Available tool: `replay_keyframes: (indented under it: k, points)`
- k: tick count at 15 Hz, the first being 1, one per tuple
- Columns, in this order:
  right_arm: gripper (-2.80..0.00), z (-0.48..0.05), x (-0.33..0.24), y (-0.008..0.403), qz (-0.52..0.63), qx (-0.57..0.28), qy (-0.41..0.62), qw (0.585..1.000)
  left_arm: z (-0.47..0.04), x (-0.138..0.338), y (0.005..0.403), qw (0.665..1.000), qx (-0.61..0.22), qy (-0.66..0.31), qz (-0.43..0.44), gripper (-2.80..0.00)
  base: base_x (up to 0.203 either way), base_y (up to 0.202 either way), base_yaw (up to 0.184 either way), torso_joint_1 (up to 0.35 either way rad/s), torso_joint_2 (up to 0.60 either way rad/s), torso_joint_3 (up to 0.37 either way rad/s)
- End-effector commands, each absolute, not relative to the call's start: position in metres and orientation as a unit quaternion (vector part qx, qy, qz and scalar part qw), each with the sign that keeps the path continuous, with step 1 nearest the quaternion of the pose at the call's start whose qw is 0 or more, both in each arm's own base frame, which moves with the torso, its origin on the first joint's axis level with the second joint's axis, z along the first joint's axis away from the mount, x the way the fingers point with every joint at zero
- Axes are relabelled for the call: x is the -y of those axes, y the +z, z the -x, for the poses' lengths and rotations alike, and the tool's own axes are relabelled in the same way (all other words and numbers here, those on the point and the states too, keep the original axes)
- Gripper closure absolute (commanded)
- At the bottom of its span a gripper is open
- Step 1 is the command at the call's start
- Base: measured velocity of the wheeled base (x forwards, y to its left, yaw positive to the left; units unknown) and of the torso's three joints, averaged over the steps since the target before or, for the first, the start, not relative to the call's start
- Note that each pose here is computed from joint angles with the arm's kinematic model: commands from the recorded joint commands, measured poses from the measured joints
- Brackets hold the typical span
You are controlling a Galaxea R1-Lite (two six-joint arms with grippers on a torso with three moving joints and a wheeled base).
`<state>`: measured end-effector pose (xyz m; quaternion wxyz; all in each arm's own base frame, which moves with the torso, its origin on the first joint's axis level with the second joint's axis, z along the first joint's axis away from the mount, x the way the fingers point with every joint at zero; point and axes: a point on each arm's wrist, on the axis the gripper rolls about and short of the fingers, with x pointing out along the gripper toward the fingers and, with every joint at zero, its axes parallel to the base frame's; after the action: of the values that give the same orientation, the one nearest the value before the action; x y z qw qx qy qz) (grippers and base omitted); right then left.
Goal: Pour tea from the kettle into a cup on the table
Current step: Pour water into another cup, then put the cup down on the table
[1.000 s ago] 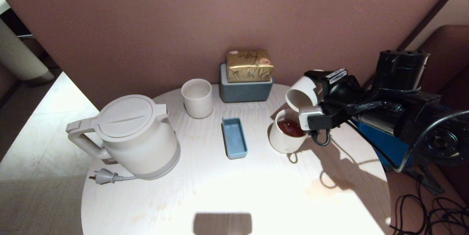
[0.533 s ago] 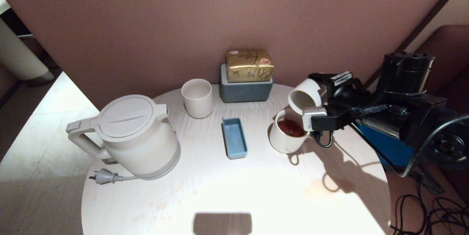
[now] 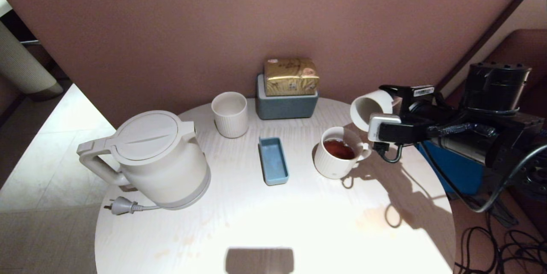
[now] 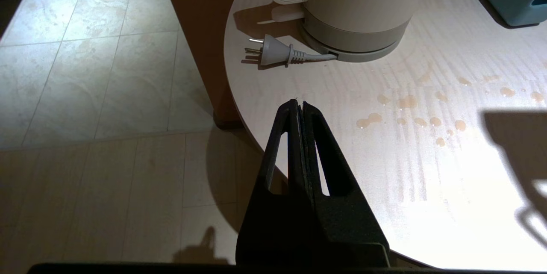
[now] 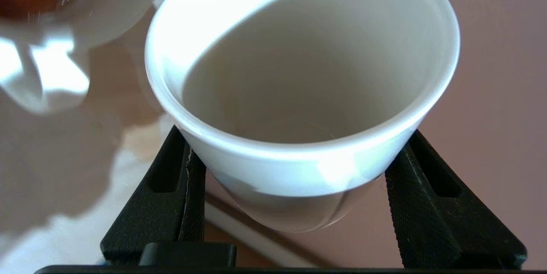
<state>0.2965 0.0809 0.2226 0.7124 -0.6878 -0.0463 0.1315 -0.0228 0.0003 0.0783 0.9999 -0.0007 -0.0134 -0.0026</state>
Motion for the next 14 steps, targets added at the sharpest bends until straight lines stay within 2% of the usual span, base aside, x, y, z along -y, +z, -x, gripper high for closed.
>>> replay_keyframes:
  k: [1,5,8,12,14]
  points:
    - [0.00,-0.291,-0.078,0.229,0.645,0.046,0.125,0.753,0.023,0.000,0.078,1.000,0.013,-0.002,0.001,0.00,0.000,0.000,0.000,0.000,0.00,0.000]
    - [0.00,-0.278,-0.071,0.239,0.531,0.037,0.116,0.838,0.023,0.000,0.078,1.000,0.013,-0.002,0.001,0.00,0.000,0.000,0.000,0.000,0.00,0.000]
    - [0.00,-0.255,-0.056,0.232,0.448,0.005,0.112,0.887,0.023,0.000,0.078,1.000,0.014,-0.002,0.001,0.00,0.000,0.000,0.000,0.000,0.00,0.000]
    - [0.00,-0.224,-0.053,0.229,0.264,-0.005,0.151,0.953,0.023,0.000,0.078,1.000,0.014,-0.002,0.001,0.00,0.000,0.000,0.000,0.000,0.00,0.000]
    - [0.00,-0.205,-0.053,0.228,0.174,-0.011,0.164,0.971,0.023,0.000,0.078,1.000,0.013,-0.002,0.001,0.00,0.000,0.000,0.000,0.000,0.00,0.000]
